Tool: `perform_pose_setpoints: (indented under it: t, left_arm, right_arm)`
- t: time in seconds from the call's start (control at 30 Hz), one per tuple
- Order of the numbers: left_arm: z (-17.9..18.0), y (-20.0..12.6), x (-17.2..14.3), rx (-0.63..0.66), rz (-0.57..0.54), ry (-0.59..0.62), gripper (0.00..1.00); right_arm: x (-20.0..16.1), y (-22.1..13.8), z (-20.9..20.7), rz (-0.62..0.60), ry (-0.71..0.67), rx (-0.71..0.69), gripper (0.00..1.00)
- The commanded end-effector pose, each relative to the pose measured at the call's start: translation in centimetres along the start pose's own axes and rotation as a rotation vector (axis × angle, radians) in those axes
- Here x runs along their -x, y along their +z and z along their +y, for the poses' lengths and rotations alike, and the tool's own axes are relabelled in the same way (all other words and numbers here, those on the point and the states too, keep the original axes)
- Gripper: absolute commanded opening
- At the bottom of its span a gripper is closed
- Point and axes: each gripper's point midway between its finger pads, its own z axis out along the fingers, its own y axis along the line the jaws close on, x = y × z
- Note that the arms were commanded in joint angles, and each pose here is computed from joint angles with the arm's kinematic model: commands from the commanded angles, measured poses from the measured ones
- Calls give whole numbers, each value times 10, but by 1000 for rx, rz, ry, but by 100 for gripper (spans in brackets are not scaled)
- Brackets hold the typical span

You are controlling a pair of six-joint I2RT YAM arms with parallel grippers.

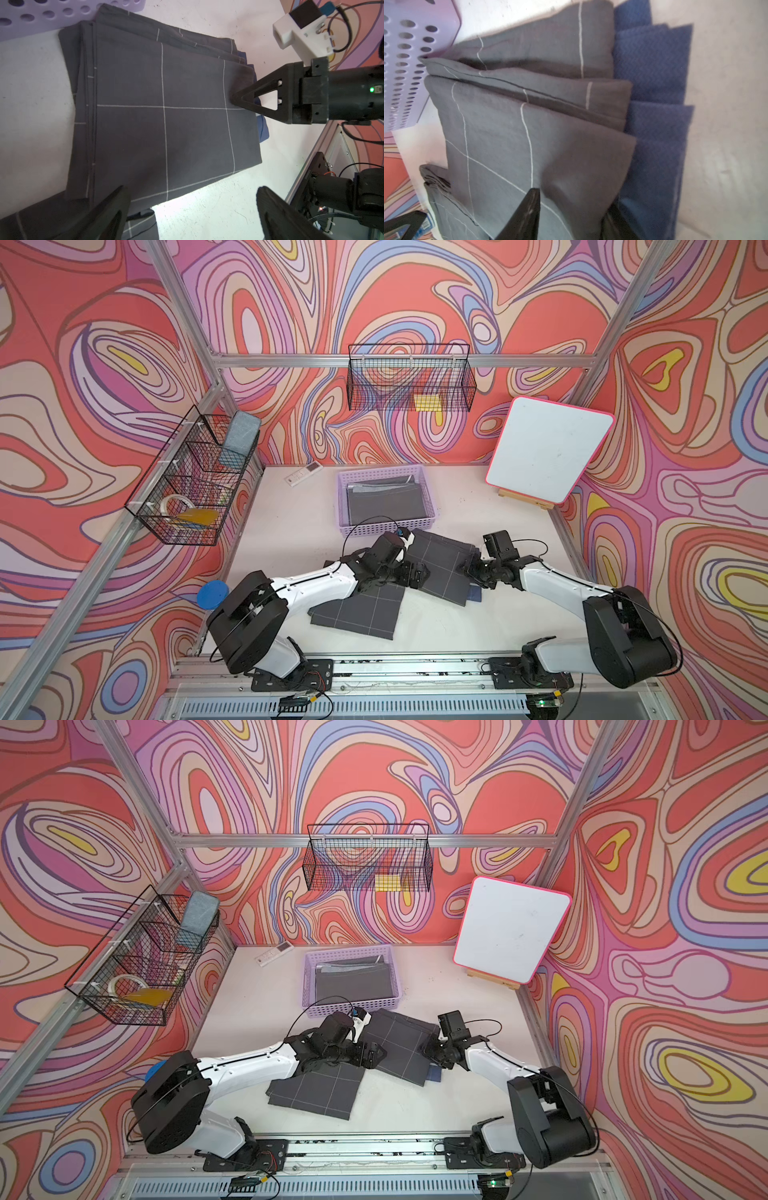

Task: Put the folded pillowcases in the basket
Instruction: Pick up the pillowcase at the center of the board.

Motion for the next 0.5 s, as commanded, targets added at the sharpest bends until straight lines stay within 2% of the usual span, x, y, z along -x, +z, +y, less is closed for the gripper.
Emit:
perform_pose_setpoints:
  t: [0.0,0.3,0.47]
  left_arm:
    - [7,-2,10,71,-31,-15,99]
    - [34,-4,15,189,-32,-57,99]
    - [55,0,19,209,-23,-95,97]
  right_arm:
    - [3,2,9,-6,7,54,32]
    - [18,-13,24,-69,-35,88,0]
    - [20,-17,18,-85,-62,47,0]
